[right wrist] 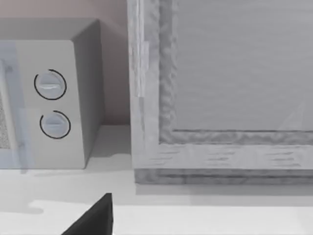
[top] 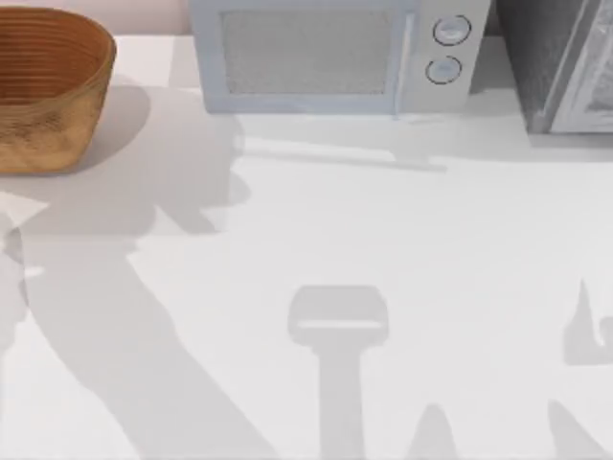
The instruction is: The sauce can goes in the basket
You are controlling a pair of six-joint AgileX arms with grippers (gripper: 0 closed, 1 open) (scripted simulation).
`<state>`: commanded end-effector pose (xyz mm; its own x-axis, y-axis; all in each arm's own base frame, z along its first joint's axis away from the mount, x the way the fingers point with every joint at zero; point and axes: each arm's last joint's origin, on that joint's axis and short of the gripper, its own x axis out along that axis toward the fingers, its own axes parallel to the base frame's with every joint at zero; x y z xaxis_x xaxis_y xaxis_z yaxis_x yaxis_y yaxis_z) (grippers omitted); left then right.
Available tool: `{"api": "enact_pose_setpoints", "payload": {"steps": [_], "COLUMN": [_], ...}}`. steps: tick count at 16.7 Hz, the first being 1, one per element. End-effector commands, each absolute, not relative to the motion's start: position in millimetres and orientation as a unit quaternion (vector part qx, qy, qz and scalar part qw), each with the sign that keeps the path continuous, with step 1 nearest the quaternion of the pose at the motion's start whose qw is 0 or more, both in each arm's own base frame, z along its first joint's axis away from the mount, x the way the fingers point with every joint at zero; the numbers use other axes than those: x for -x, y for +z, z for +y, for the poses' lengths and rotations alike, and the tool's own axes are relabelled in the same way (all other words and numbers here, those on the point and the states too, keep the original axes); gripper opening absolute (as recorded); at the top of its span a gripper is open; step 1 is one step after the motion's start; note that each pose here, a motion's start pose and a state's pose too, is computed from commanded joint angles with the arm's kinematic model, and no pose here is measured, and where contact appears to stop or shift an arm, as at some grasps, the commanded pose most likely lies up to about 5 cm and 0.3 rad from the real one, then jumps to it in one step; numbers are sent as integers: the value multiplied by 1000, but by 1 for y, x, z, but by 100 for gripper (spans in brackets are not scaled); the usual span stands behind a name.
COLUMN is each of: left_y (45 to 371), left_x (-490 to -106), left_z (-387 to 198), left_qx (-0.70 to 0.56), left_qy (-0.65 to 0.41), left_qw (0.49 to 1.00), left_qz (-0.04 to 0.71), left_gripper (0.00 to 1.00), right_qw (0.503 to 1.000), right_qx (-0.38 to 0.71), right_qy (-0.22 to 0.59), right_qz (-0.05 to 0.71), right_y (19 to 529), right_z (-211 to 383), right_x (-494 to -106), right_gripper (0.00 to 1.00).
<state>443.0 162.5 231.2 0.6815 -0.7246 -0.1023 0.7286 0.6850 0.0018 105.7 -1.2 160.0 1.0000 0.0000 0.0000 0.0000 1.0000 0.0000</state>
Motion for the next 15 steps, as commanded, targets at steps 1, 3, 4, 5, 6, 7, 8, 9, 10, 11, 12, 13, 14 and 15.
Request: {"api": "enact_pose_setpoints", "payload": {"steps": [1, 3, 4, 5, 6, 7, 8, 9, 10, 11, 12, 13, 14, 15], "left_y": [228, 223, 222, 222, 222, 222, 222, 222, 222, 222, 222, 222, 222, 222], "left_x": [-448, -456, -458, -458, -458, -458, -458, -458, -458, -458, -458, -458, -458, -458], "left_z": [157, 148, 145, 145, 145, 145, 145, 145, 145, 145, 145, 145, 145, 145], "left_qx": [-22, -23, -24, -24, -24, -24, -24, -24, -24, -24, -24, -24, -24, -24], "left_qy": [-396, -395, -395, -395, -395, -395, -395, -395, -395, -395, -395, -395, -395, -395], "left_qw": [917, 917, 917, 918, 918, 918, 918, 918, 918, 918, 918, 918, 918, 918], "left_qz": [46, 44, 43, 43, 43, 43, 43, 43, 43, 43, 43, 43, 43, 43], "left_gripper": [0, 0, 0, 0, 0, 0, 0, 8, 15, 23, 30, 38, 45, 53], "right_qw": [1000, 1000, 1000, 1000, 1000, 1000, 1000, 1000, 1000, 1000, 1000, 1000, 1000, 1000], "right_qx": [0, 0, 0, 0, 0, 0, 0, 0, 0, 0, 0, 0, 0, 0], "right_qy": [0, 0, 0, 0, 0, 0, 0, 0, 0, 0, 0, 0, 0, 0], "right_qz": [0, 0, 0, 0, 0, 0, 0, 0, 0, 0, 0, 0, 0, 0], "right_y": [160, 160, 160, 160, 160, 160, 160, 160, 160, 160, 160, 160, 160, 160], "right_z": [-1, -1, -1, -1, -1, -1, -1, -1, -1, -1, -1, -1, -1, -1], "right_x": [-106, -106, -106, -106, -106, -106, -106, -106, -106, -106, -106, -106, -106, -106], "right_gripper": [100, 100, 100, 100, 100, 100, 100, 100, 100, 100, 100, 100, 100, 100]}}
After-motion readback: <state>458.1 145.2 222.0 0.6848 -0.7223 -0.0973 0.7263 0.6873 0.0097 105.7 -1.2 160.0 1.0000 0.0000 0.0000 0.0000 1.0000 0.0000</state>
